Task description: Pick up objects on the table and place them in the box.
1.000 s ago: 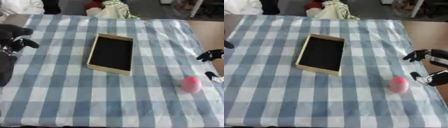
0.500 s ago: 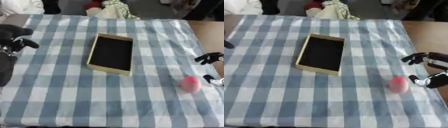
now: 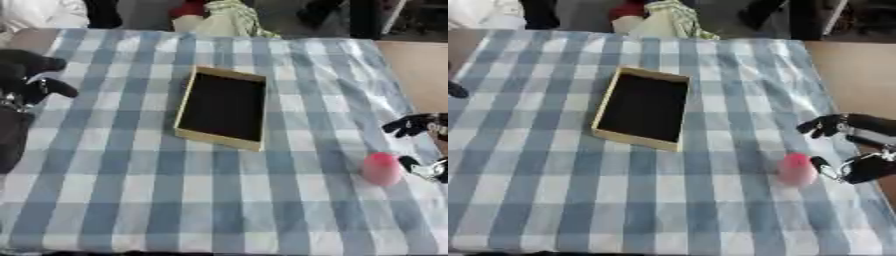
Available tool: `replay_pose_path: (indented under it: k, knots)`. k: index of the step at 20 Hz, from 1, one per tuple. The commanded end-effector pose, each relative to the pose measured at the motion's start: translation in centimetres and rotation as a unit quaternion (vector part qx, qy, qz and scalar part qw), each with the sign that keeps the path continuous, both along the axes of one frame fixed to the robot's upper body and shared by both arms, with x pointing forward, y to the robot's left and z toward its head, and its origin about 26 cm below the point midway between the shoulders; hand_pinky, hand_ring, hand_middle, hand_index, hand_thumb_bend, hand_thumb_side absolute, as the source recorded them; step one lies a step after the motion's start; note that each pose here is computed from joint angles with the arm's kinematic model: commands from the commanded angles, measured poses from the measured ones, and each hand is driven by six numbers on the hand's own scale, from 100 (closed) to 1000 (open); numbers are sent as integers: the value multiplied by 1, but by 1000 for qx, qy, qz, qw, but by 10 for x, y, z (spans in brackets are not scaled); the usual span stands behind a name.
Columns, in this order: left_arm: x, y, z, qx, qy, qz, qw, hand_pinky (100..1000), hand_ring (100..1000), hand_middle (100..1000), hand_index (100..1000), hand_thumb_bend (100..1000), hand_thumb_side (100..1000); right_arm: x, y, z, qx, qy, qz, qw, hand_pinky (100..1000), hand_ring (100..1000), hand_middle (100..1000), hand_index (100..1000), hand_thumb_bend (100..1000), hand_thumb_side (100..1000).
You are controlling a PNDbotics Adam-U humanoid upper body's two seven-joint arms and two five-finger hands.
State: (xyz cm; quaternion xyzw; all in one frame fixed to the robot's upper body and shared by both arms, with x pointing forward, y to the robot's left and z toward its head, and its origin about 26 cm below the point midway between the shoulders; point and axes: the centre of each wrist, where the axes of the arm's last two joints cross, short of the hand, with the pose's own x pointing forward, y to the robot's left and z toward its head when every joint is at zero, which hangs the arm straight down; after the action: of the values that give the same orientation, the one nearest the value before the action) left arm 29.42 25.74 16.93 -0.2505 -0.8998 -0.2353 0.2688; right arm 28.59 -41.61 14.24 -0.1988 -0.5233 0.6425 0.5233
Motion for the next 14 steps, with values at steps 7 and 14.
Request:
replay_pose_path:
  k: [7, 14]
  knots:
    - [-3, -2, 5, 5, -9, -5, 1000, 681, 823, 726, 753, 100, 595, 3, 1, -2, -12, 13, 12, 1000, 853, 852, 874, 951, 100, 378]
    - [-2, -2, 5, 6, -9, -6, 1000, 681, 823, 726, 753, 100, 595, 2, -2, -7, -42, 24, 9, 999, 873, 877, 869, 939, 154, 366]
